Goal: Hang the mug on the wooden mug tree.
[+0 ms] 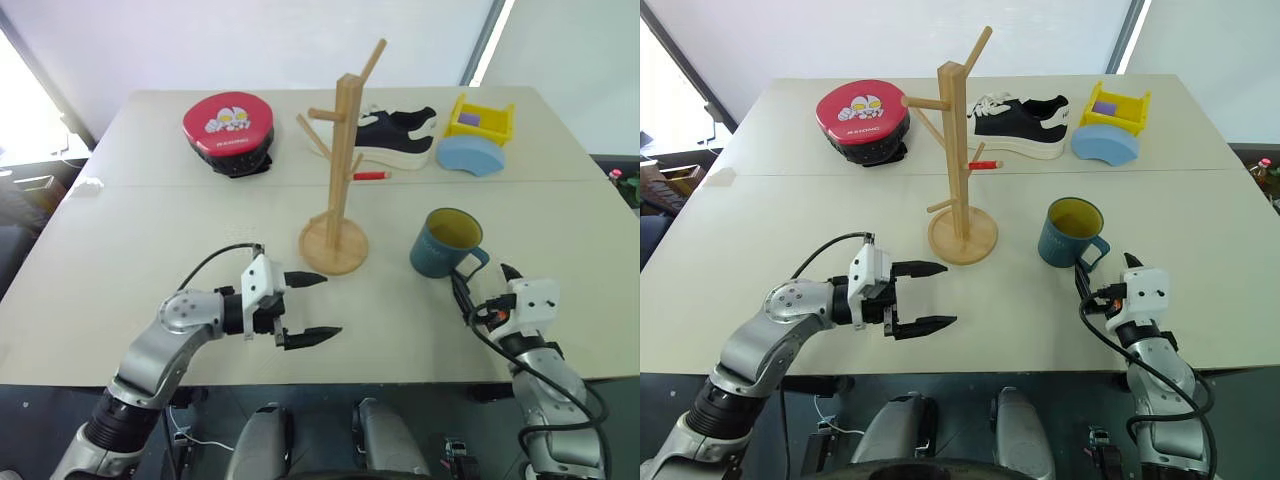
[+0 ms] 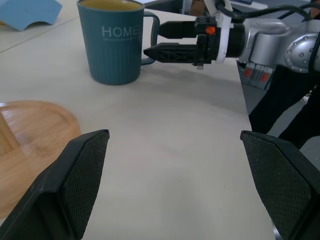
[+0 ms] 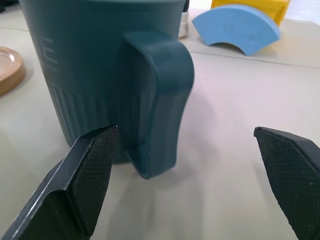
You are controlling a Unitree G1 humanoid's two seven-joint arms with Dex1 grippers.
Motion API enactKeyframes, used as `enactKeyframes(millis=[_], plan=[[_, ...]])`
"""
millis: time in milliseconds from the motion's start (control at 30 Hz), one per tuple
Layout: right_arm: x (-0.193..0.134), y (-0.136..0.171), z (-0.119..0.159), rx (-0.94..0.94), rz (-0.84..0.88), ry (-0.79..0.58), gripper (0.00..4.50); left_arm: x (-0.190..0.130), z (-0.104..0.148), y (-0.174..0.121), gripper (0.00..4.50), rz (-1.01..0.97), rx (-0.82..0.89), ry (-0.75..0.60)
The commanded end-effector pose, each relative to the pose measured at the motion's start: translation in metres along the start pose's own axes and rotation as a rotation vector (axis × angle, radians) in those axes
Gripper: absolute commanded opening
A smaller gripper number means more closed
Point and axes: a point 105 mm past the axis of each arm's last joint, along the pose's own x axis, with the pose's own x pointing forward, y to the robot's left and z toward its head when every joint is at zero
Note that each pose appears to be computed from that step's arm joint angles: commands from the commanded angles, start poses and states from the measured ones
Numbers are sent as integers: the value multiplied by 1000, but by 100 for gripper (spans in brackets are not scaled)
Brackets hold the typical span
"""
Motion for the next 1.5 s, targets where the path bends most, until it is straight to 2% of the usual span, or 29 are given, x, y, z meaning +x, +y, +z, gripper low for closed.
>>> enactKeyframes(millis=[33, 400, 600, 700, 933, 1067, 1167, 1300, 1400, 1500], plan=[[1, -7, 7, 2, -48, -37, 448, 4, 15, -5, 450, -20, 47, -37], [13, -9, 5, 30, -94, -38, 448, 5, 17, -7, 450, -18, 49, -46], [20, -4, -5, 92, -98, -14, 448, 5, 18, -6, 450, -9, 54, -51], [23, 2, -7, 115, -74, -19, 367, 5, 18, -5, 450, -2, 57, -51], [26, 11, -1, 133, -10, -54, 11, 2, 15, -5, 450, 12, 59, -34], [26, 21, 7, 89, 58, -75, 5, 0, 16, 0, 450, 41, 55, -43], [26, 41, 21, -76, 196, -101, 5, -8, 13, 11, 450, 107, 49, -38], [21, 79, 52, -418, 479, -187, 5, -28, 2, 28, 450, 201, 42, 3], [22, 89, 80, -502, 550, -257, 5, -38, -3, 33, 450, 230, 48, 22], [32, 92, 120, -554, 566, -333, 5, -48, 3, 43, 450, 274, 61, 1]])
